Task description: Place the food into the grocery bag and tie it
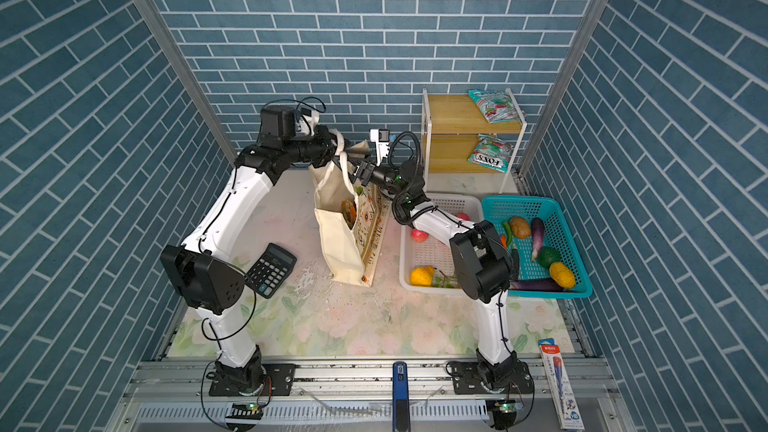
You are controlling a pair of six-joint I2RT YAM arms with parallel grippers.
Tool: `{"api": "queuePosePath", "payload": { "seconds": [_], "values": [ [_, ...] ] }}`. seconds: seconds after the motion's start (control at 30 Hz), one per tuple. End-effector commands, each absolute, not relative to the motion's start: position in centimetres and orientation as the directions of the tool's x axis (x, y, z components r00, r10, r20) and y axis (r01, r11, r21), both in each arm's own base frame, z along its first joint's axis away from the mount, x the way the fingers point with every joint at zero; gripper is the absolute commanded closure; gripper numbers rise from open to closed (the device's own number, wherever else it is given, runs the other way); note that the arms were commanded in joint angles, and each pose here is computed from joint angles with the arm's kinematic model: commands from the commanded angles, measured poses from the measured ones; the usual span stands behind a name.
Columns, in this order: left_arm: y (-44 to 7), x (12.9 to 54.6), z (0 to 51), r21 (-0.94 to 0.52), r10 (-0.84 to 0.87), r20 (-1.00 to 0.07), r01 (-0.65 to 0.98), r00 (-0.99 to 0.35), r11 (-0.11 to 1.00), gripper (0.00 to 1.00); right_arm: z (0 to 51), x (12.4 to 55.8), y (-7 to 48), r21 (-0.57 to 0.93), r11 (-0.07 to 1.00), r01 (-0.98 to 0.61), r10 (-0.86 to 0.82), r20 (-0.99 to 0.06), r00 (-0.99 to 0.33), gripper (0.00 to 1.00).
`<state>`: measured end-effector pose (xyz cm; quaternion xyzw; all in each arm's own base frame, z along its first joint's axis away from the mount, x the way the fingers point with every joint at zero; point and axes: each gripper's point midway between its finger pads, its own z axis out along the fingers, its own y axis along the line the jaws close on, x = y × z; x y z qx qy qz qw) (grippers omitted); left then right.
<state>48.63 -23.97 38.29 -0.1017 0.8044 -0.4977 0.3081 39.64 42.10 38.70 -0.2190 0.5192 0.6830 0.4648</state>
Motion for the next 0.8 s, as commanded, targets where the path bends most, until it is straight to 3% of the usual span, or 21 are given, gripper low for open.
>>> {"api": "queuePosePath", "payload": {
  "seconds": [0.0,0.17,0.27,0.47,0.77],
  "values": [
    [-24.3,49.2,34.7,-0.820,-0.442,-0.397,0.095,-0.805,0.565,1.00,45.3,36.6,41.2,0.375,-0.126,-0.918,0.509,-0.770,-0.385,0.12],
    [-24.6,48.7,34.4,-0.809,-0.422,-0.405,0.102,-0.811,0.579,1.00,44.9,37.2,41.6,0.411,-0.111,-0.905,0.494,-0.767,-0.409,0.16],
    [-24.7,48.5,34.3,-0.810,-0.420,-0.404,0.104,-0.813,0.577,1.00,44.4,37.8,41.7,0.429,-0.060,-0.901,0.482,-0.779,-0.402,0.01],
    [-24.8,48.5,34.1,-0.812,-0.418,-0.399,0.103,-0.816,0.575,1.00,43.8,37.8,42.1,0.430,-0.027,-0.903,0.455,-0.799,-0.394,0.01],
    [-25.0,48.5,33.7,-0.815,-0.416,-0.392,0.101,-0.820,0.570,1.00,43.4,37.6,42.4,0.418,-0.055,-0.907,0.453,-0.799,-0.396,0.23]
  ]
}}
